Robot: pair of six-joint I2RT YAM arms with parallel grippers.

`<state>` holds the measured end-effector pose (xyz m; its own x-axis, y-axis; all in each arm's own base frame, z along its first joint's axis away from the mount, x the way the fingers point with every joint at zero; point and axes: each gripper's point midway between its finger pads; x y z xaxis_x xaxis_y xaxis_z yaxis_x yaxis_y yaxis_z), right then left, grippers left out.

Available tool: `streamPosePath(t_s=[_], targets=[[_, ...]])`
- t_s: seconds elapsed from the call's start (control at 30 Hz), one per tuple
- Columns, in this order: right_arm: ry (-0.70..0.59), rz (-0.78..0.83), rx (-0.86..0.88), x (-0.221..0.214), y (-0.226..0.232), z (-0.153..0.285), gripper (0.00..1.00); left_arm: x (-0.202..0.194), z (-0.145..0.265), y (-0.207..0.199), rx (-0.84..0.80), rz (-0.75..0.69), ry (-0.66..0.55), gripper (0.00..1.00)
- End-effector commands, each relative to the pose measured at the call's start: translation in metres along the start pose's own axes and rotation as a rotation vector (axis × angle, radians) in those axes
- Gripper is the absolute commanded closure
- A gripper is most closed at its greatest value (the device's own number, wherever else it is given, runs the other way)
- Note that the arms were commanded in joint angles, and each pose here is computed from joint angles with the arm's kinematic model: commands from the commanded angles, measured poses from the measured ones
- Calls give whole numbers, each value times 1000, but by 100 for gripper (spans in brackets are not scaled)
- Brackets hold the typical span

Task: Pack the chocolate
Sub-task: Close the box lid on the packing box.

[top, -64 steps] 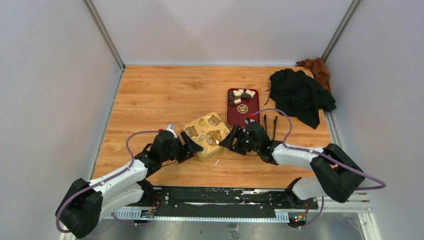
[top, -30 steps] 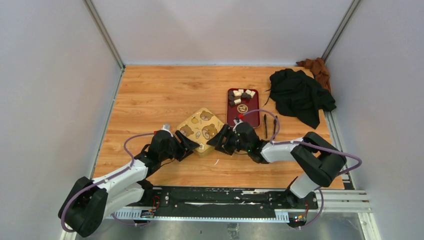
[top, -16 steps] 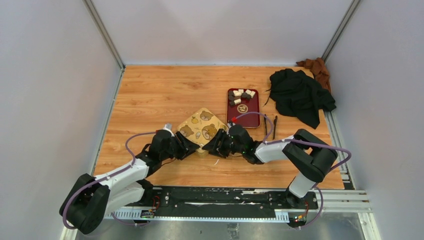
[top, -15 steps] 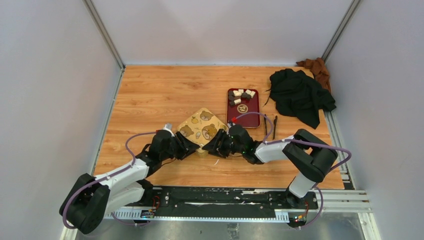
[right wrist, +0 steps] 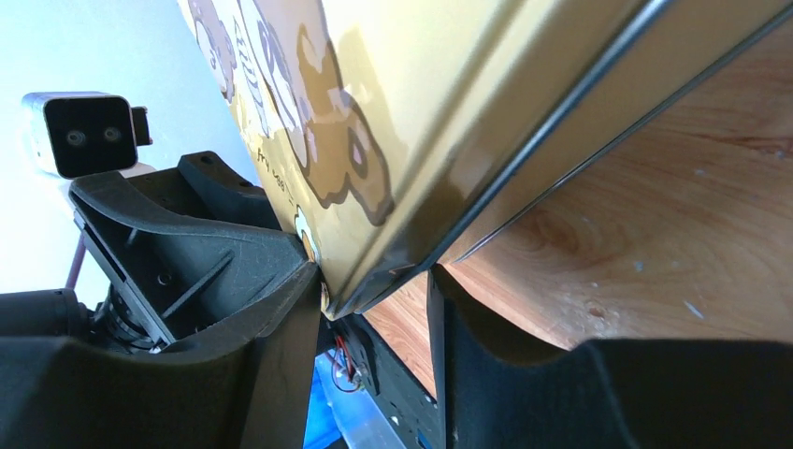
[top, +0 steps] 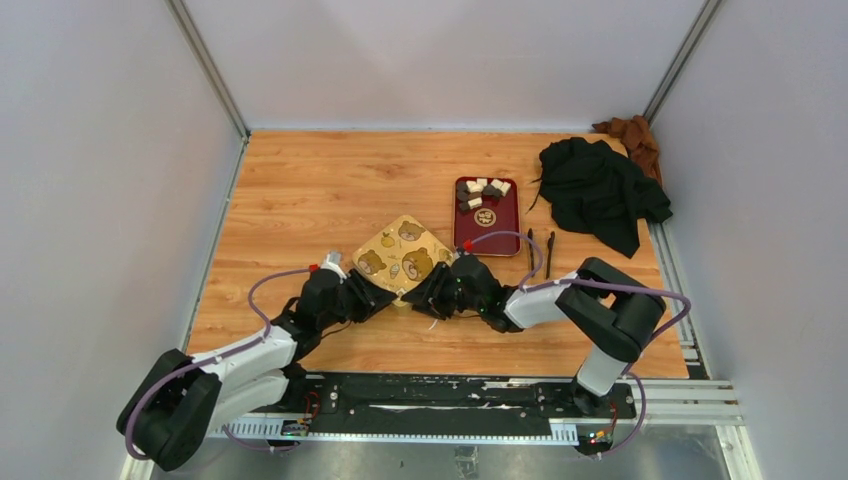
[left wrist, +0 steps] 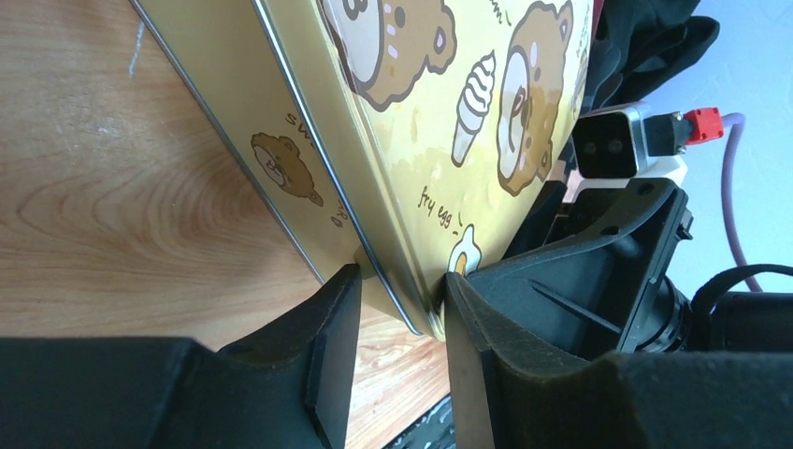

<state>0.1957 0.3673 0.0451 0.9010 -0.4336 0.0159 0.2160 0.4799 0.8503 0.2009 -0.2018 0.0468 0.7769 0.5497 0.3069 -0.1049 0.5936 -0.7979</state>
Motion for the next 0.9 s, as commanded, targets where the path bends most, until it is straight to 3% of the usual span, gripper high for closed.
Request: streamPosePath(t_s=[0.0, 0.17, 0.47, 0.87], targets=[[33, -3, -413, -23, -133, 6, 77, -45, 13, 66, 216, -34, 156, 63], [12, 77, -315, -9, -97, 5, 73, -22, 16, 49, 225, -94, 86, 55], [-89, 289, -279, 37, -42, 43, 52, 57, 51, 1, 254, -252, -164, 42], [-130, 467, -239, 121, -3, 90, 43, 108, 42, -30, 305, -434, -149, 32]])
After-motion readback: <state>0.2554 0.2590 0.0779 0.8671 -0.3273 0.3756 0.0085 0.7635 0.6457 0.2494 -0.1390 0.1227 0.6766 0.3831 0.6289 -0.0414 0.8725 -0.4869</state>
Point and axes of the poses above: each gripper's point midway between its finger pads, its own z axis back along the fingers, its own y axis along the line the jaws close on, x = y × z, and after that the axes turned 6 degrees about -z, right-handed
